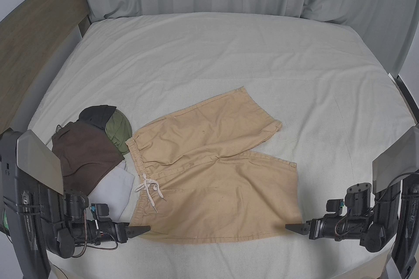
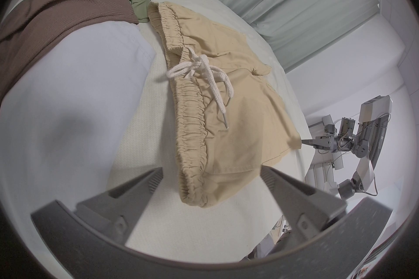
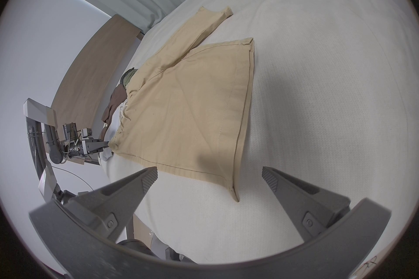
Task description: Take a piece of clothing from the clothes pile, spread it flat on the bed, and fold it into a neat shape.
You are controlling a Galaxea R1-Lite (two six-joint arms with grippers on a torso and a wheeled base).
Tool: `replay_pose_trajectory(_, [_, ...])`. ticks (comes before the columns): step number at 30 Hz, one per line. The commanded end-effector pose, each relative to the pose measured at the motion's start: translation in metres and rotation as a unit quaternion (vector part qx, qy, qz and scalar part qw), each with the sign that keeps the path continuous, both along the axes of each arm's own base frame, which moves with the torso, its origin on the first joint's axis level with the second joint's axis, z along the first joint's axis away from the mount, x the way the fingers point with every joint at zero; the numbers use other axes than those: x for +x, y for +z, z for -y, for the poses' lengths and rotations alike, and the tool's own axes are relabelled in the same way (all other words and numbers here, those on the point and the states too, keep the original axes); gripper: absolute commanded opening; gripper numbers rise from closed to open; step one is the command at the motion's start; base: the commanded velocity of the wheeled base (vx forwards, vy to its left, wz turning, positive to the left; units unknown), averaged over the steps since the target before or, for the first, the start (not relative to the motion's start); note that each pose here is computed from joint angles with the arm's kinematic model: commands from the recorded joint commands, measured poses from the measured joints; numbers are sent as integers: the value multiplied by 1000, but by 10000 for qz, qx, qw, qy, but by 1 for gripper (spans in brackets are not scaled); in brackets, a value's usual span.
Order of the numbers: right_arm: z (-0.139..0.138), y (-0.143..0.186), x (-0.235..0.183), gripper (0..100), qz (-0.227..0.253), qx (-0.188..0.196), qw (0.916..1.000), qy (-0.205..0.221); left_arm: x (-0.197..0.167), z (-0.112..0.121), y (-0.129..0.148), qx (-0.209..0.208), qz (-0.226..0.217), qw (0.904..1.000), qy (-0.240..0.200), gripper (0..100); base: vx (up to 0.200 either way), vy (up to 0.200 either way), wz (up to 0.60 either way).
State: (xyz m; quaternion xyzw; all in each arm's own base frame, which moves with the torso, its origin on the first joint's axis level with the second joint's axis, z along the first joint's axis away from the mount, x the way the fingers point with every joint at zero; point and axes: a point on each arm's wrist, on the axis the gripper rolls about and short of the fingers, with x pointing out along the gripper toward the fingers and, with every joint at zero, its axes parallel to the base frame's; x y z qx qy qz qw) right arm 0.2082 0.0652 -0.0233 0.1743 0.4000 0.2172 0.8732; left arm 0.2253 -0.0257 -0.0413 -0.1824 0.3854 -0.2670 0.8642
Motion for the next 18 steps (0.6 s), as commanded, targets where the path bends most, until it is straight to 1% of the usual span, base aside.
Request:
replay_pose_trajectory(1, [0,-1,-3,100,-67,-16,10000,11,0,1,-1,-1,-16,10000,-15,0,0,0,0])
replay_pose_trajectory(13, [-1,-1,-4,100,-73,-24,10000,36,0,1,-2,-5,-39,10000,-36,0,0,0,0])
replay_pose_trajectory(18, [-4,-2,-4,100,-81,-21,9999,118,0,2,-2,-5,-39,10000,-52,0,0,0,0])
